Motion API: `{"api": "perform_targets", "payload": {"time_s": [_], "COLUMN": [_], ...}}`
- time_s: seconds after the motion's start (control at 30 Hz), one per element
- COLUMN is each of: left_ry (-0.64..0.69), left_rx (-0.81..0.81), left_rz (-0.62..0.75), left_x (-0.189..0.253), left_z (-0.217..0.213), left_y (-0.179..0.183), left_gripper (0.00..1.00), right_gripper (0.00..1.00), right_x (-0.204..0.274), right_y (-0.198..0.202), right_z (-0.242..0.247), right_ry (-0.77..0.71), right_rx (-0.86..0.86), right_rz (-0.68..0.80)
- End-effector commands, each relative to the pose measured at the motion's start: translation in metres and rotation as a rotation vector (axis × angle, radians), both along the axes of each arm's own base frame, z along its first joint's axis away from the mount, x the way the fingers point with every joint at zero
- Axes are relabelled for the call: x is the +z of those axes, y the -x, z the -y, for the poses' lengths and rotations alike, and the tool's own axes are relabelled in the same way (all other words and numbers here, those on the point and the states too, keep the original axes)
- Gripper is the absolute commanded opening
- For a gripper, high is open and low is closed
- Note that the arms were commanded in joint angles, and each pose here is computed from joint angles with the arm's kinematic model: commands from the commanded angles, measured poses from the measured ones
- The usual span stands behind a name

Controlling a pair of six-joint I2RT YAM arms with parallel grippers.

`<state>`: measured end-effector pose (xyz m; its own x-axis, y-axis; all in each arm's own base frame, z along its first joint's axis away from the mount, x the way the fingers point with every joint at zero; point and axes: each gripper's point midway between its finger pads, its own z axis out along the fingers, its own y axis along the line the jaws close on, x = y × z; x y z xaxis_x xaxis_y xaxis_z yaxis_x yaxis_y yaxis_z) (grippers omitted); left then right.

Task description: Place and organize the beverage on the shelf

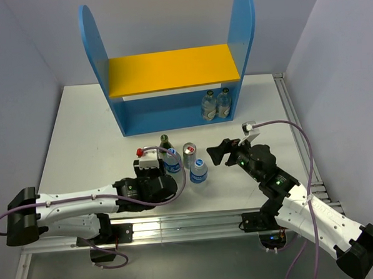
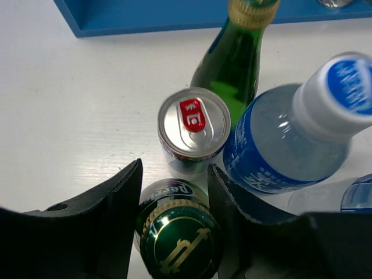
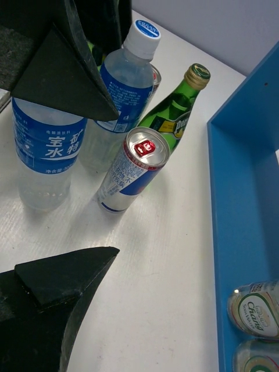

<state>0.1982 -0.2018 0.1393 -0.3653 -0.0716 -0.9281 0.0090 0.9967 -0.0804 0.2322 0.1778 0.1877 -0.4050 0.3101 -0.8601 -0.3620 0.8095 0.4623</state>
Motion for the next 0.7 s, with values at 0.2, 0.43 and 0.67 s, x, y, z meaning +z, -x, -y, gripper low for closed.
{"api": "perform_targets", "payload": {"time_s": [0.2,0.43,0.67], "left_ry": [0.16,0.177,0.167], "left_rx": [0.062,0.055,0.075], "left_rz": [0.184,0.311,0.426], "left_x": [0.169,0.258,0.346], "left_z": [-0.007,-0.016,-0.028], "left_y": [-0.016,-0.058,-0.122], "left_gripper": [0.0,0.0,0.0], "right_gripper": [0.95,0.95,0.95], "right_x": [0.017,0.019,0.021], "right_y": [-0.002,-0.001,0.0], "right_z": [-0.003,-0.002,-0.001], "right_ry": [-0.039,-0.045,-0.052], "right_rx": [0.003,0.0,-0.002], "right_rz": [0.05,0.059,0.065]}}
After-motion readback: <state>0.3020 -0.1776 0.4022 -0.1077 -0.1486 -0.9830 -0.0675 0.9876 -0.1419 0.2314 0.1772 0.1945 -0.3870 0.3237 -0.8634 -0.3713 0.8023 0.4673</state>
